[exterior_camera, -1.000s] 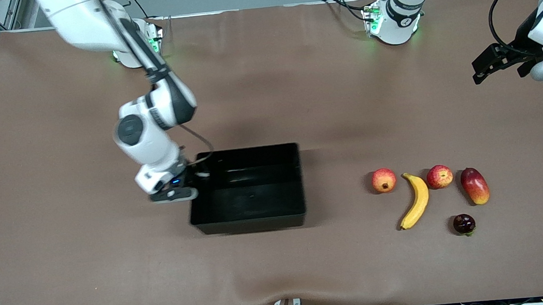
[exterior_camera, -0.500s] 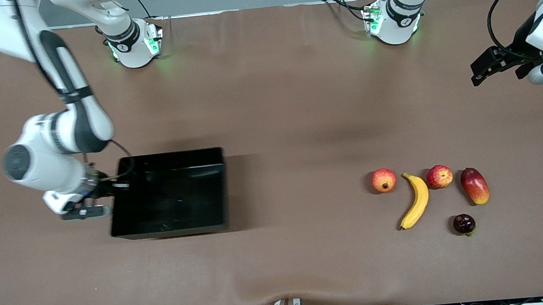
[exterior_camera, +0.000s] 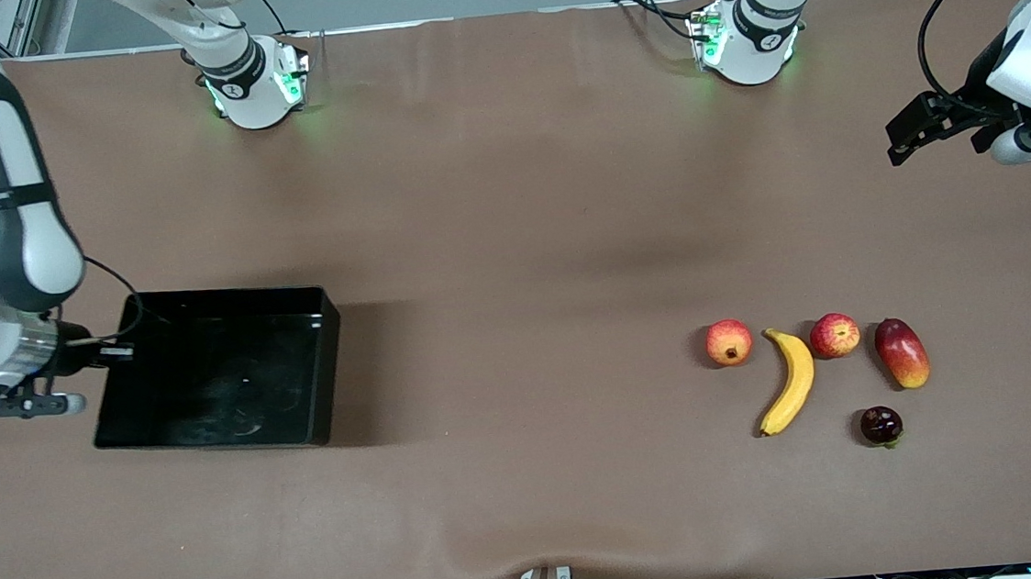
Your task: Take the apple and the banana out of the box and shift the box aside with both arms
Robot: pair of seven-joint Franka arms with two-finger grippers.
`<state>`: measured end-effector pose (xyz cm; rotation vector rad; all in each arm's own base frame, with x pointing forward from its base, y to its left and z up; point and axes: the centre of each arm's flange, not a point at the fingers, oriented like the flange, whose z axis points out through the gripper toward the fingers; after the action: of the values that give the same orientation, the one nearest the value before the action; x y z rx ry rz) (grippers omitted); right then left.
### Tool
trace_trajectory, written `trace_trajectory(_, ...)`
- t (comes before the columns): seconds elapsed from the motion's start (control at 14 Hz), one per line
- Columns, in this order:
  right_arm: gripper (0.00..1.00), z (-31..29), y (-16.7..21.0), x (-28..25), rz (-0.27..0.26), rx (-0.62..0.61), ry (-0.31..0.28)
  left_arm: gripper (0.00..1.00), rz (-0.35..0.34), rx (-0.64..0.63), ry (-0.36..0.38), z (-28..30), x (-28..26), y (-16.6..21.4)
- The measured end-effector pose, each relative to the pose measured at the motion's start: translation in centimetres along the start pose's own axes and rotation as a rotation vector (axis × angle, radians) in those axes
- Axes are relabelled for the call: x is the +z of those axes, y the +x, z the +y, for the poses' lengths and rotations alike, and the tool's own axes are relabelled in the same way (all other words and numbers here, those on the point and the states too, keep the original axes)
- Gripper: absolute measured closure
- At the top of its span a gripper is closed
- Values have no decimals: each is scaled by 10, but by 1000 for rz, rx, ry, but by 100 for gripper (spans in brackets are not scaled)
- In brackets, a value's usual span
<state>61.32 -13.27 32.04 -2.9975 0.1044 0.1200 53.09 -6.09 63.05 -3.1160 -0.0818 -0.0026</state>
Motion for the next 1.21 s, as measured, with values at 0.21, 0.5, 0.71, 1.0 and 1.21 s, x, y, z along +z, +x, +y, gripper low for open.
trace_trajectory(0.21, 97, 28, -1, 16, -29, 6, -19, 0, -6, 0, 0, 0, 3, 2)
trace_trajectory(0.5, 97, 43, 4, 45, -69, 21, -20, 0, -11, -1, 0, 0, 7, 4)
trace_trajectory(0.71, 97, 64, 8, 55, -59, 47, -21, 0, -14, -3, 0, -1, 9, 6)
trace_trajectory(1.0, 97, 71, 15, 64, -20, 46, -41, 0, -14, -5, -1, -3, 9, 6)
trace_trajectory(1.21, 97, 76, 15, 74, -29, 25, -41, 0, -14, -11, -1, -6, 9, 6)
